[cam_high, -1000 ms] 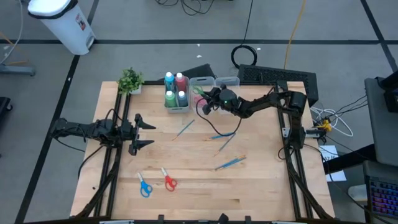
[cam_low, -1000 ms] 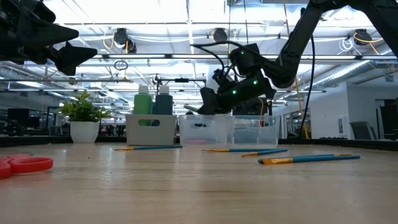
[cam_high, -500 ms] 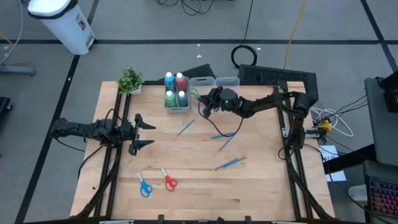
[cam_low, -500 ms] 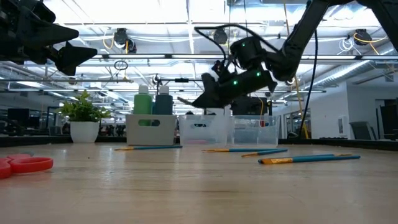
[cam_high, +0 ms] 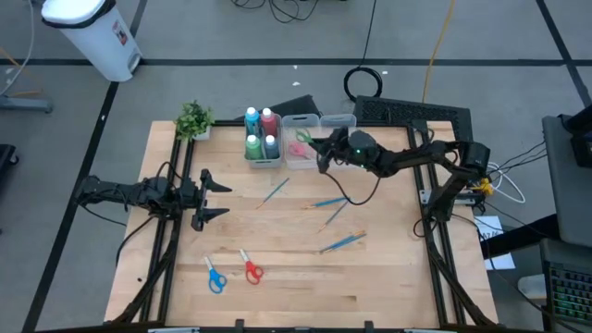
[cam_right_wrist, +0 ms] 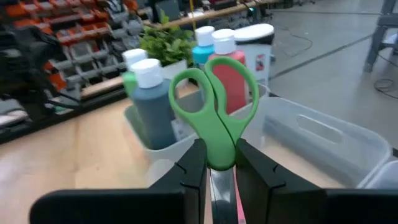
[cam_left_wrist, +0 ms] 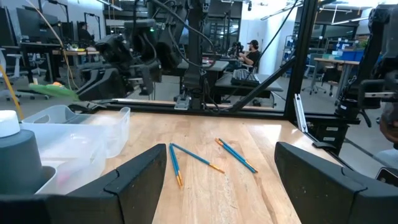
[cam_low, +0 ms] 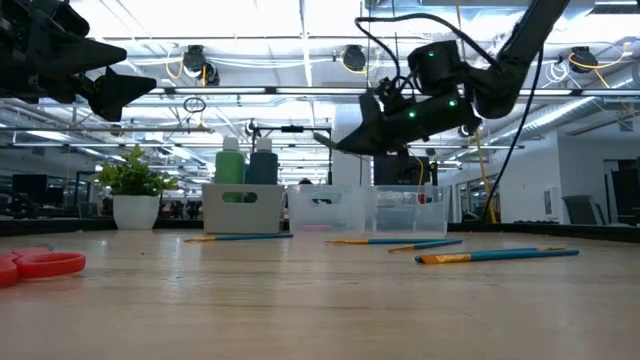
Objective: Pick & Place Paint Supplies
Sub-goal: Put the green scissors into the left transparent bin
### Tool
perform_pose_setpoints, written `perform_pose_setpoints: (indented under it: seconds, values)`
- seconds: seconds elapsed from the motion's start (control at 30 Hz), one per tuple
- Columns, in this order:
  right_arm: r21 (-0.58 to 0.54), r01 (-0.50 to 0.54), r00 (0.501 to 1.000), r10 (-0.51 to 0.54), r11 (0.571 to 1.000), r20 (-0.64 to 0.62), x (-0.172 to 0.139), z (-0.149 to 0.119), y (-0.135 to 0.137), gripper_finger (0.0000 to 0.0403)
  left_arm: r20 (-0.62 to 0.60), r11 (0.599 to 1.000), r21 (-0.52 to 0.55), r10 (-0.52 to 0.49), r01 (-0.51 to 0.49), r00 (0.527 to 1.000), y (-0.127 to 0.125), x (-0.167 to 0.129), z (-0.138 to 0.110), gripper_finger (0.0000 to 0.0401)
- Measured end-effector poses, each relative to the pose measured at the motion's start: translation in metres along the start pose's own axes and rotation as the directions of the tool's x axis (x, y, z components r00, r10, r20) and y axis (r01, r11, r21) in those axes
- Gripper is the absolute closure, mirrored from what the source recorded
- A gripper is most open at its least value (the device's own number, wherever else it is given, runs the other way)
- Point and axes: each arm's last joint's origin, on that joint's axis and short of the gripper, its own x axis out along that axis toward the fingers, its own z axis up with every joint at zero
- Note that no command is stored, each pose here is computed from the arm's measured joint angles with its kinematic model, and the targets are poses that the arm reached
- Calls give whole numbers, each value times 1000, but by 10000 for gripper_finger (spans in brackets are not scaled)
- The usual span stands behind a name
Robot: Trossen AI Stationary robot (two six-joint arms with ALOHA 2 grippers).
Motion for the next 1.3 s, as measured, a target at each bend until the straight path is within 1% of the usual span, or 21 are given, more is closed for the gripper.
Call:
perform_pose_setpoints:
  seconds: [0.23,1.3]
  values:
    - [15,-5,1000,5,1000,28,-5,-4,-1,358,0,1000,0,0,0,1000,0,0,0,93]
    - [6,-10,1000,10,1000,15,-5,-5,0,358,0,1000,0,0,0,1000,0,0,0,93]
